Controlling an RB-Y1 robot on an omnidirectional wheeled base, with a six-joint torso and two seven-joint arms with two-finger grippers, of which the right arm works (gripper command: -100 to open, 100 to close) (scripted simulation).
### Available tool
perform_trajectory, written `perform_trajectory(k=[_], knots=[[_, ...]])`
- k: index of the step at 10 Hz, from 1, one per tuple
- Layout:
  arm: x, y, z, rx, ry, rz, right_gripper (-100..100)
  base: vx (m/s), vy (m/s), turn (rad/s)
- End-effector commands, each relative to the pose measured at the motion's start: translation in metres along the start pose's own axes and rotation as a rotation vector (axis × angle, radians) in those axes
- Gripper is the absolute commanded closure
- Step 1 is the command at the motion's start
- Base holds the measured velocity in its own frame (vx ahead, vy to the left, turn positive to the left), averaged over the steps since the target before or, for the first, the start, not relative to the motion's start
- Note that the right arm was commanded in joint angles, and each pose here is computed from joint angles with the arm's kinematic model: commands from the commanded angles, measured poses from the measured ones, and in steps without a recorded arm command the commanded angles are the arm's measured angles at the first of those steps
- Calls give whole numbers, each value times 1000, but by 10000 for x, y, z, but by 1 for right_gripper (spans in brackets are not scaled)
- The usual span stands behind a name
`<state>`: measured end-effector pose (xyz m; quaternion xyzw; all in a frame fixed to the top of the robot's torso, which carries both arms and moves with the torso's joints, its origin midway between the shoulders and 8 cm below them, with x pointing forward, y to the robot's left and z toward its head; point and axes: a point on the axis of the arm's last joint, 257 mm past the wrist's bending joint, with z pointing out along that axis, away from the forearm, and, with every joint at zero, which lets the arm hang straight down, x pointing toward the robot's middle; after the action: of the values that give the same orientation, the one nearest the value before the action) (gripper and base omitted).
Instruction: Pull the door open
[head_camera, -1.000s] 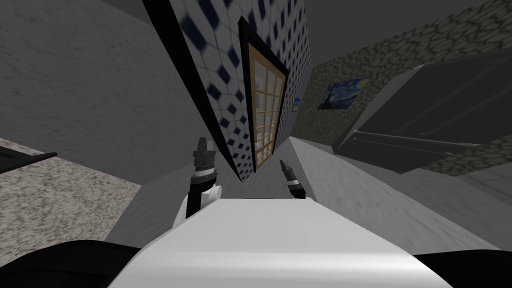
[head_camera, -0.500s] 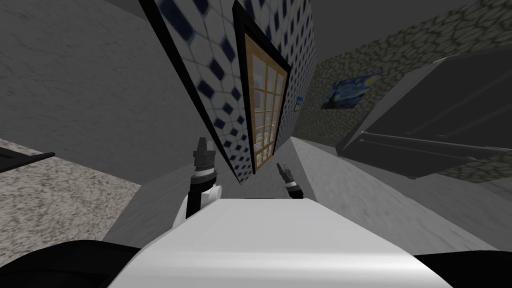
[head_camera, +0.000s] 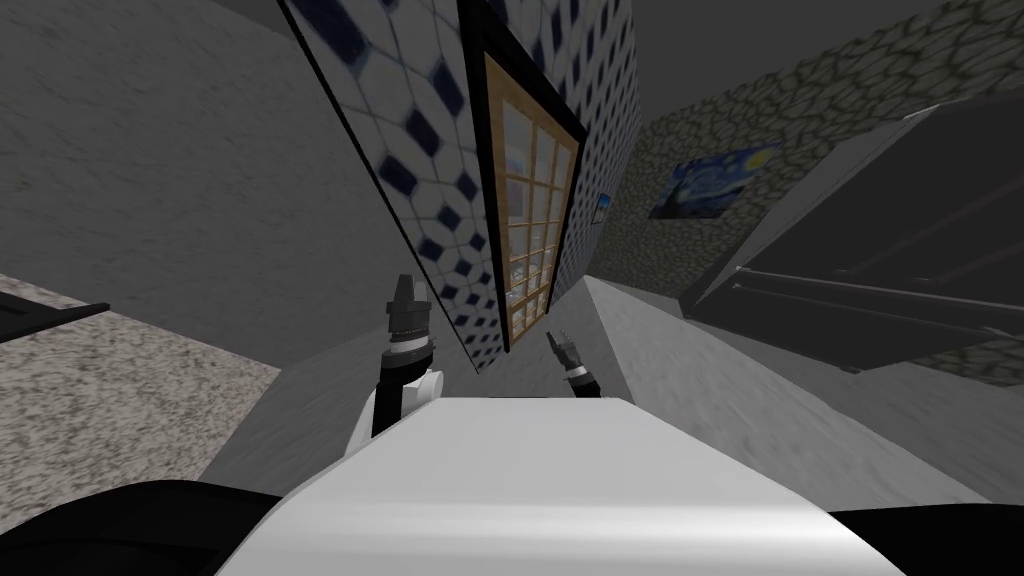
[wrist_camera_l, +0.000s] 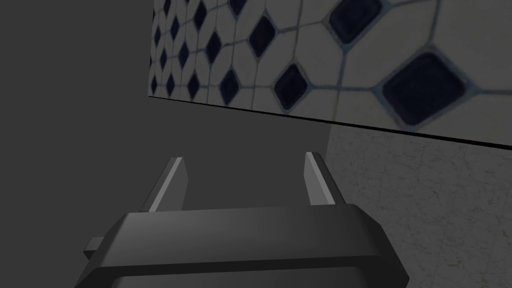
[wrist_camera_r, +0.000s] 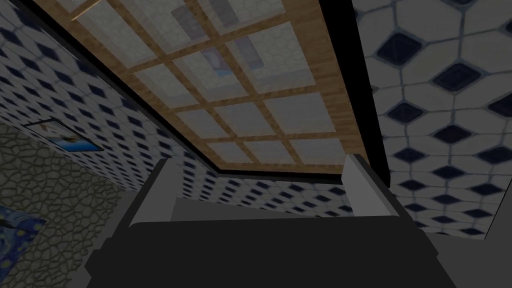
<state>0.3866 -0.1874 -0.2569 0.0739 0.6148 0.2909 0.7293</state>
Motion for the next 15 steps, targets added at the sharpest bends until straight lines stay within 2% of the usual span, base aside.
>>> perform_trajectory(k=[1,8,11,14,15], knots=[[157,5,-54,-13,32,-48,-100,123,-78,60],[568,65,-163,-54,112,-161,-100,104,-55,40],[841,124,-251,-90,162,-233,-100,137,-49,66],[988,166,-302,-111,188,-269,-100,125,-46,43],[1085,196,-338,-127,205,-293,-100,126,-24,66]])
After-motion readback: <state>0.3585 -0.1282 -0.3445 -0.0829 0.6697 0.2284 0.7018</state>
